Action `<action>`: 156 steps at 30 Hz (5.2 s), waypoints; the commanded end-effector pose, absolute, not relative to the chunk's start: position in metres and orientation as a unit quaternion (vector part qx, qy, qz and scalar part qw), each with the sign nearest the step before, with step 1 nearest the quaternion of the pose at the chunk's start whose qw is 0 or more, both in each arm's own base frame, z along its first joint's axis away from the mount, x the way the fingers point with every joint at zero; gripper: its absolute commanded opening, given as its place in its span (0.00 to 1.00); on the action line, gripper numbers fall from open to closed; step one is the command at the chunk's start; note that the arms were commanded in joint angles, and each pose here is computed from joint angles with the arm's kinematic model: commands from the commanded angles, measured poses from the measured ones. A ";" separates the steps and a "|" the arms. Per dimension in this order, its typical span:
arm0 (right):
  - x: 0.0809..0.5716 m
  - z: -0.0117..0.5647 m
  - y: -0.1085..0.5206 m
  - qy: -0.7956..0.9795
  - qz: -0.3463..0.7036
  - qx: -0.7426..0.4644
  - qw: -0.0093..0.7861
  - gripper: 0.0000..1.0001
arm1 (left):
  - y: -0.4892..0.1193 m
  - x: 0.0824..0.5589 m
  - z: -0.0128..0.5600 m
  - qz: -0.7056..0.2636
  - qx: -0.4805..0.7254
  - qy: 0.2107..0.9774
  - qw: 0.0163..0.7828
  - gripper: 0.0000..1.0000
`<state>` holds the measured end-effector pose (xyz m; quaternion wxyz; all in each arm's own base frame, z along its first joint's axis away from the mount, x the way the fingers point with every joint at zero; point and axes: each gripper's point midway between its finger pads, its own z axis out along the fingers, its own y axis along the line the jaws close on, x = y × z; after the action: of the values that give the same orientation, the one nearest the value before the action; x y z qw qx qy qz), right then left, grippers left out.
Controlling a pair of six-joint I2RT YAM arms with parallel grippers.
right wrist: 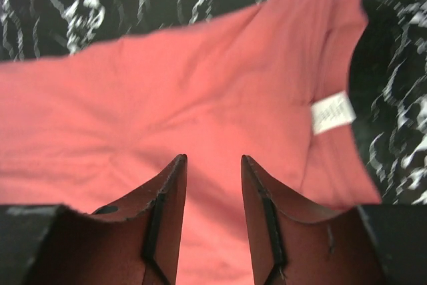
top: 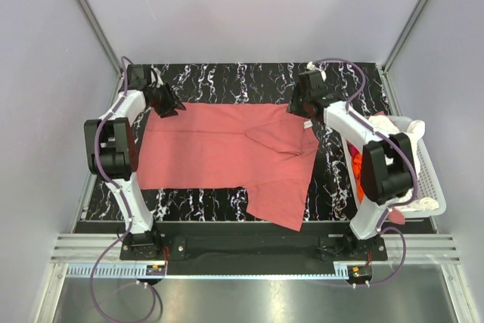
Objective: Fold and stack the t-shirts
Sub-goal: Fold the tshirt
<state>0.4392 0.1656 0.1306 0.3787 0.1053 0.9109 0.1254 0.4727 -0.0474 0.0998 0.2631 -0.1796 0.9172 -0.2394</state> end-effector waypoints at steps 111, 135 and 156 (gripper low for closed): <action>0.526 0.164 0.110 0.918 0.116 0.183 0.333 0.30 | 0.019 0.460 0.098 -0.155 -0.321 0.897 0.262 0.58; 0.402 0.108 0.229 0.864 0.283 0.147 0.390 0.60 | -0.015 0.365 0.115 -0.216 -0.287 0.892 0.275 0.57; 0.399 0.091 0.224 0.819 0.253 0.263 0.442 0.70 | -0.025 0.370 0.133 -0.242 -0.263 0.886 0.294 0.57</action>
<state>0.3936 0.2268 0.0647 0.3952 0.2331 0.8537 0.2462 0.3598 -0.0212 0.1091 0.2524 -0.2907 0.8947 -0.2267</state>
